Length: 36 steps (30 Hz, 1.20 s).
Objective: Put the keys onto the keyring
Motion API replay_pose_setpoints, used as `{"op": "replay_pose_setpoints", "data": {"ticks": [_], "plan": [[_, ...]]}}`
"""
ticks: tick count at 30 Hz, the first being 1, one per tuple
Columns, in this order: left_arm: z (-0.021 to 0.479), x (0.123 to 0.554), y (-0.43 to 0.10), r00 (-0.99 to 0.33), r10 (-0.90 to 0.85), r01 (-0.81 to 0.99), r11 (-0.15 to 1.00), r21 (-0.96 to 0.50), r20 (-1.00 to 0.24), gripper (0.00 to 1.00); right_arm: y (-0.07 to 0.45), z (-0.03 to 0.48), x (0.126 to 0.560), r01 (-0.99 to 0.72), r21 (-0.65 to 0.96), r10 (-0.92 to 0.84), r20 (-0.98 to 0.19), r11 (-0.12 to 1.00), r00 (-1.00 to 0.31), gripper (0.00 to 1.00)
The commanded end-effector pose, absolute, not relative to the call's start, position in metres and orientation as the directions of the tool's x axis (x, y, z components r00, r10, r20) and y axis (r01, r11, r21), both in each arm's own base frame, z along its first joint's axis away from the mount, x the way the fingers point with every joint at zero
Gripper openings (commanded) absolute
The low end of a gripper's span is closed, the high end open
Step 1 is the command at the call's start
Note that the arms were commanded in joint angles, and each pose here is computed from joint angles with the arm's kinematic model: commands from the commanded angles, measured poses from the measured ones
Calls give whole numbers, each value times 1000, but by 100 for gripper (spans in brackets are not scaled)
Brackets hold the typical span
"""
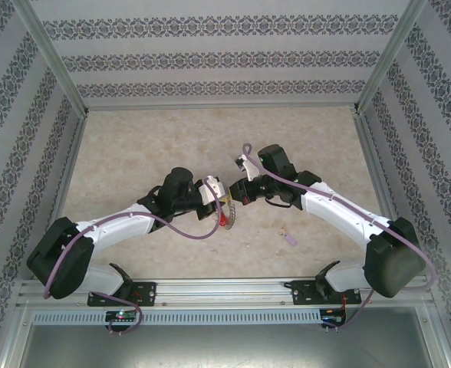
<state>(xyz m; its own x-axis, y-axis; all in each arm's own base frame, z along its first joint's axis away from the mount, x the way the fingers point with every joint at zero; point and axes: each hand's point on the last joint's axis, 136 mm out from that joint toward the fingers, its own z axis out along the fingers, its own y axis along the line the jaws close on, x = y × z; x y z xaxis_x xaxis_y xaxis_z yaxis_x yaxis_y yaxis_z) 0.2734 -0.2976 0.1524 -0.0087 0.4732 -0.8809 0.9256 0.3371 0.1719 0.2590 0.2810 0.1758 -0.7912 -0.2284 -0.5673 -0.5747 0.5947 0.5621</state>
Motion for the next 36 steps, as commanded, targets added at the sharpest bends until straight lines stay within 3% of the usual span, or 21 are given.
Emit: {"op": "replay_pose_setpoints", "data": {"ticks": [1,3,6,17,23,25,27,30,34,36], "plan": [[162,273,-304,17,462,925,330,190,-887,16,269,177,264,-572,503,-228,-588,649,-776,0],[165,274,-302,17,449,917,348,193,-893,31,257,168,270,-527,500,-195,-572,687,-797,0],[170,276,-299,8,424,906,380,186,-906,37,245,154,271,-475,508,-167,-537,718,-827,0],[169,274,-286,-65,382,877,462,130,-922,40,213,98,259,-307,544,-81,-399,781,-913,0],[167,289,-272,-192,331,797,602,51,-924,44,200,64,238,-244,521,-97,-292,818,-951,0],[167,292,-267,-249,294,762,647,1,-923,45,191,51,227,-204,501,-89,-242,841,-966,8],[164,294,-261,-305,255,724,688,-50,-917,48,177,42,220,-144,455,-52,-207,879,-977,23],[160,297,-250,-383,201,658,744,-114,-902,50,145,33,220,-41,331,33,-215,943,-976,34],[147,299,-236,-492,133,556,808,-193,-860,53,111,33,234,105,281,173,-233,954,-957,35],[143,297,-235,-530,111,531,817,-227,-841,53,131,45,239,35,383,138,-245,923,-960,31]]}}
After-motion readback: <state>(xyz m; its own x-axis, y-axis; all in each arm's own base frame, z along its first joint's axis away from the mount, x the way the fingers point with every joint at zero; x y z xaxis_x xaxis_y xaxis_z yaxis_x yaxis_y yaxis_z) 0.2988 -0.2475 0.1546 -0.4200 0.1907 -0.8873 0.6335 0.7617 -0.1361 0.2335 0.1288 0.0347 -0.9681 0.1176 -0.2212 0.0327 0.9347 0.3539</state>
